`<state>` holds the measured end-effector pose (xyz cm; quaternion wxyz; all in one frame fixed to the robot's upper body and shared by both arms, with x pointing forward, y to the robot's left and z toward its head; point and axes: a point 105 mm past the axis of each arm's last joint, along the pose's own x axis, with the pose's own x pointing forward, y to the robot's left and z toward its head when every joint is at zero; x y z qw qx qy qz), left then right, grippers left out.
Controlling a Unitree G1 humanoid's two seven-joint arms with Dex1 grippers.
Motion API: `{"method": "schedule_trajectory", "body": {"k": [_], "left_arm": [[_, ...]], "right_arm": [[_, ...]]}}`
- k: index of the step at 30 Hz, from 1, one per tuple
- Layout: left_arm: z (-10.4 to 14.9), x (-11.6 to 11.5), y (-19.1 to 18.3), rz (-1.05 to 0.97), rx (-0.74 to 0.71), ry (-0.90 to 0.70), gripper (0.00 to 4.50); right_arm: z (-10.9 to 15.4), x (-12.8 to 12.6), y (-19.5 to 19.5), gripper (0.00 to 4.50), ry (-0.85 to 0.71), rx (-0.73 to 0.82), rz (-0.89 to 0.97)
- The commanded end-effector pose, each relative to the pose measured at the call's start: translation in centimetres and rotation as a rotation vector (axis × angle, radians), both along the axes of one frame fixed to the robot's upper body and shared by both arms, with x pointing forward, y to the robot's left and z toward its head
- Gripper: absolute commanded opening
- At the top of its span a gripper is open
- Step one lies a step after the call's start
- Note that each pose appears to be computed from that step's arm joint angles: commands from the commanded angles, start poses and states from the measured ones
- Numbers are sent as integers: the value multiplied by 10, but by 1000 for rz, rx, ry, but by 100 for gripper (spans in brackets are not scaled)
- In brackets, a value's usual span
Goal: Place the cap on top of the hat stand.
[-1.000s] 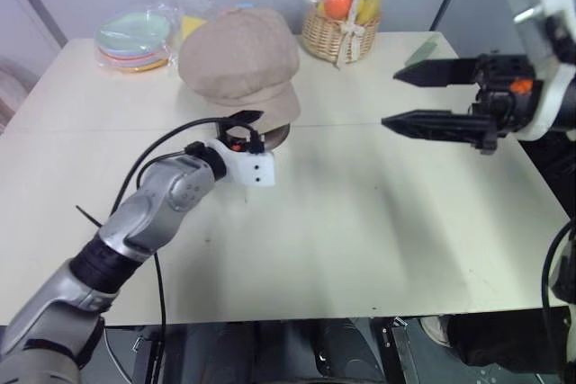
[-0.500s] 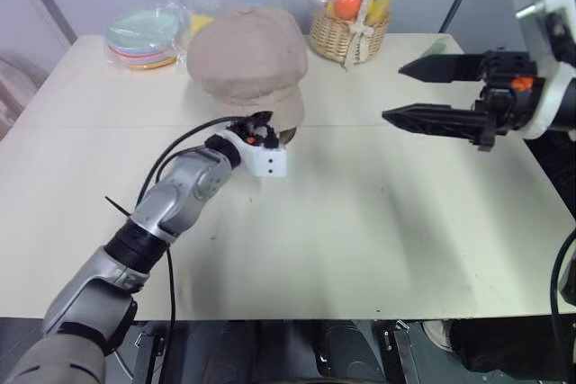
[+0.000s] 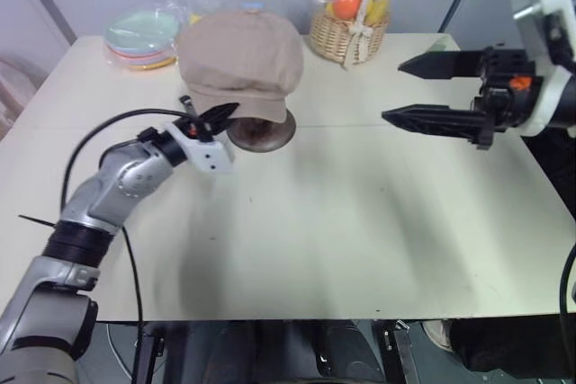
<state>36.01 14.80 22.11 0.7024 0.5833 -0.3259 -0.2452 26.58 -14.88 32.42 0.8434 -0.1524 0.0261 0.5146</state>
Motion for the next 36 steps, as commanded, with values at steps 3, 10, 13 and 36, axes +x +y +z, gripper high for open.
{"method": "schedule_trajectory", "body": {"k": [3,10,13,36], "left_arm": [[16,-1,-4,-61,-94,-63,3],[8,-1,-17,-105,-119,-50,73],[7,-2,-18,-118,-121,-42,199],[50,-90,116,3,-668,1119,443]], "right_arm": [[10,0,-3,450,-57,-4,-17],[6,0,0,450,-61,-13,-15],[6,2,-1,450,-62,-12,-21],[-31,37,-44,450,31,-56,-104]]}}
